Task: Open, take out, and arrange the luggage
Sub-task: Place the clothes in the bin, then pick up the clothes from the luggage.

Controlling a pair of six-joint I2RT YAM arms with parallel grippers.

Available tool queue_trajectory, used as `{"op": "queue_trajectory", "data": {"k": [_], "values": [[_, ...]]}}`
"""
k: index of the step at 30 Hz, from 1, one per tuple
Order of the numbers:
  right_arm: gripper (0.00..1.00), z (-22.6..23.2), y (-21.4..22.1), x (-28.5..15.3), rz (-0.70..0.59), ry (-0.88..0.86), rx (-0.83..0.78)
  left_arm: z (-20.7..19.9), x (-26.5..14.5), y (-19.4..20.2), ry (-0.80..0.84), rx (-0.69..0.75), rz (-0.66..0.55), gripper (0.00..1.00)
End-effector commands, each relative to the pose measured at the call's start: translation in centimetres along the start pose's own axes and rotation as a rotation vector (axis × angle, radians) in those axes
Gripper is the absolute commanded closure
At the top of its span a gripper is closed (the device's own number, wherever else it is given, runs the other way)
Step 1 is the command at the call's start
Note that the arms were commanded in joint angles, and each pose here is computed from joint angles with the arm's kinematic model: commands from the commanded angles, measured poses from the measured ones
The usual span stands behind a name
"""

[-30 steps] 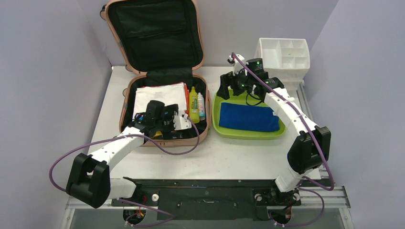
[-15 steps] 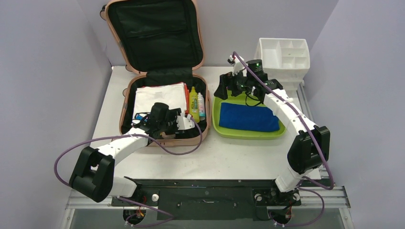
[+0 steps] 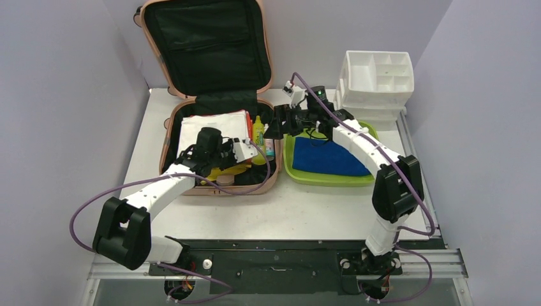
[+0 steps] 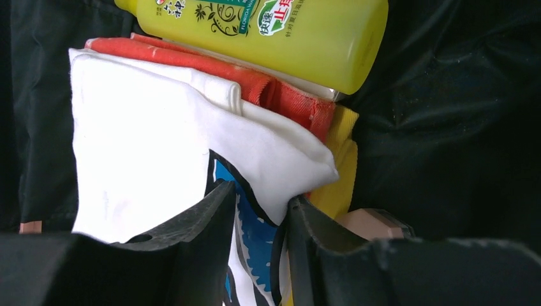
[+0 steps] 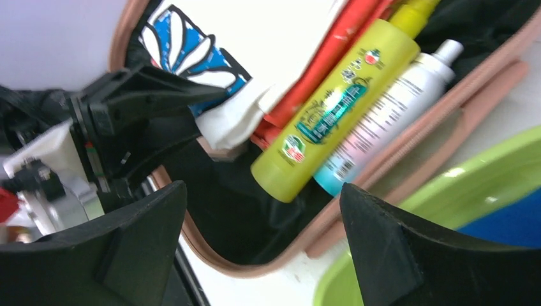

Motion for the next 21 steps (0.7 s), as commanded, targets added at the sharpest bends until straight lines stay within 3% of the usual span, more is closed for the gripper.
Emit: {"op": "queue_trajectory", "data": {"k": [1,6,9,21], "values": [[0.15,1.0,-2.7,1.7,-0.119,-0.124,0.171,1.3,-0.6,-1.5,-0.016,-0.034,-0.060,0.72],[0.16,0.6,-3.4,4.3,-0.131,-0.193,0.323,1.6,-1.2,-1.7,-0.003,-0.057,-0.067,0.93],[0.18,0.6,-3.8,5.7,-0.130,-0.216,0.398,1.7,-1.6,-1.8,0.003,-0.074,-0.081,1.00],[0.19,0.9,-3.2,9.5,-0.094,-0.246,0.587,3.9,-3.6,-2.2,-0.051,-0.186,-0.159,1.00]]}}
Point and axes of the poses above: each gripper's point midway between its finger pads, its own x axis out along the fingers, its own z axis along the line the jaws close on, y = z × x, the point moved 10 cm from there along -x, back along the fingers, and after that the axes turned 3 degrees about -x, right-handed, at the moved point
